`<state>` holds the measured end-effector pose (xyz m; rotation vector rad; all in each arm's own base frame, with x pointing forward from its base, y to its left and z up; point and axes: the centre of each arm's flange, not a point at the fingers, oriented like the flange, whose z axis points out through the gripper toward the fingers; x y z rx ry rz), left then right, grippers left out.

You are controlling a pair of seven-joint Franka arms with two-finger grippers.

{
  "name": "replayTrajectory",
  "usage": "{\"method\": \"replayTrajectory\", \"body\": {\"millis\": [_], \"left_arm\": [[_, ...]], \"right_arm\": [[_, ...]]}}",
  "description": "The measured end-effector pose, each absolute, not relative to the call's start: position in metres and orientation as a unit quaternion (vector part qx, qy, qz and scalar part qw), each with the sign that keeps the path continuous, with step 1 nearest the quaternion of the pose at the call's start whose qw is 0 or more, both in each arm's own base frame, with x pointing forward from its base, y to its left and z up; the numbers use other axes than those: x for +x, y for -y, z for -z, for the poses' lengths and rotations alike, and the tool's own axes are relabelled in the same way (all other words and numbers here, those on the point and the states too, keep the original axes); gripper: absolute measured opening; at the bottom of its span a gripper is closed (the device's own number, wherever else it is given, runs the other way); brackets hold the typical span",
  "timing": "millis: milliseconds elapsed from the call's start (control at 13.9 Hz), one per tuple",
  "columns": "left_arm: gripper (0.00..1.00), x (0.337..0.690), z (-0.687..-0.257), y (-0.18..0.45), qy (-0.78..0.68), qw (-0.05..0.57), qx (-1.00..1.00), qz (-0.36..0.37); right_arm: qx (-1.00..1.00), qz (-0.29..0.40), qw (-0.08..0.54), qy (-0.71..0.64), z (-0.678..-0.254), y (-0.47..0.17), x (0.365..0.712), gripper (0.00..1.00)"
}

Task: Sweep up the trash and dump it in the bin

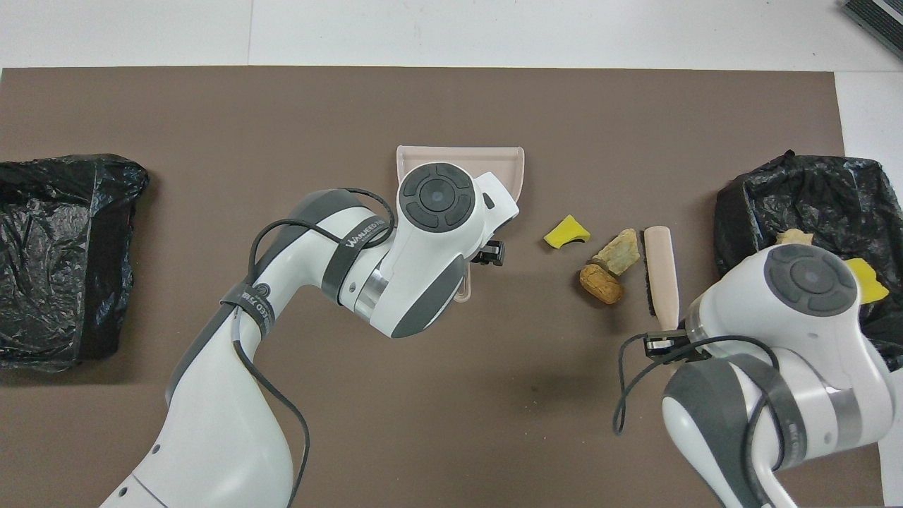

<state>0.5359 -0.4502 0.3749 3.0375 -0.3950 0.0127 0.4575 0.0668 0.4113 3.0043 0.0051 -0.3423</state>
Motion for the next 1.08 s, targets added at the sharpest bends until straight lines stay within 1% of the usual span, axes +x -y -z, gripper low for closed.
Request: {"method": "replayTrajectory", "body": {"millis": [144,360,504,576,719,935,1079], "left_arm": [[1.00,0.531,-0.363,0.452,0.132,0.037,0.991,-0.001],[0.95,0.530,-0.360,0.452,0.132,0.036,0.991,0.002],[0.70,0.529,-0.358,0.452,0.131,0.035,0.991,0.005],[0.56,0.528,-0.357,0.451,0.131,0.034,0.991,0.008],[0.32,0.529,-0.356,0.449,0.132,0.031,0.991,0.011],[0.32,0.535,-0.367,0.437,0.165,0.028,0.986,0.009],[0.32,0.547,-0.387,0.412,0.212,0.023,0.977,0.010]], "right_arm": [[0.992,0.105,0.066,-0.011,-0.400,-0.048,0.468,0.26],[0.993,0.103,0.060,-0.025,-0.378,-0.035,0.480,0.26],[0.992,0.106,0.058,-0.029,-0.369,-0.032,0.483,0.26],[0.992,0.107,0.058,-0.031,-0.368,-0.033,0.483,0.26],[0.992,0.106,0.058,-0.033,-0.369,-0.036,0.483,0.26],[0.992,0.105,0.059,-0.036,-0.370,-0.038,0.484,0.26],[0.992,0.105,0.059,-0.037,-0.370,-0.039,0.484,0.26]]}}
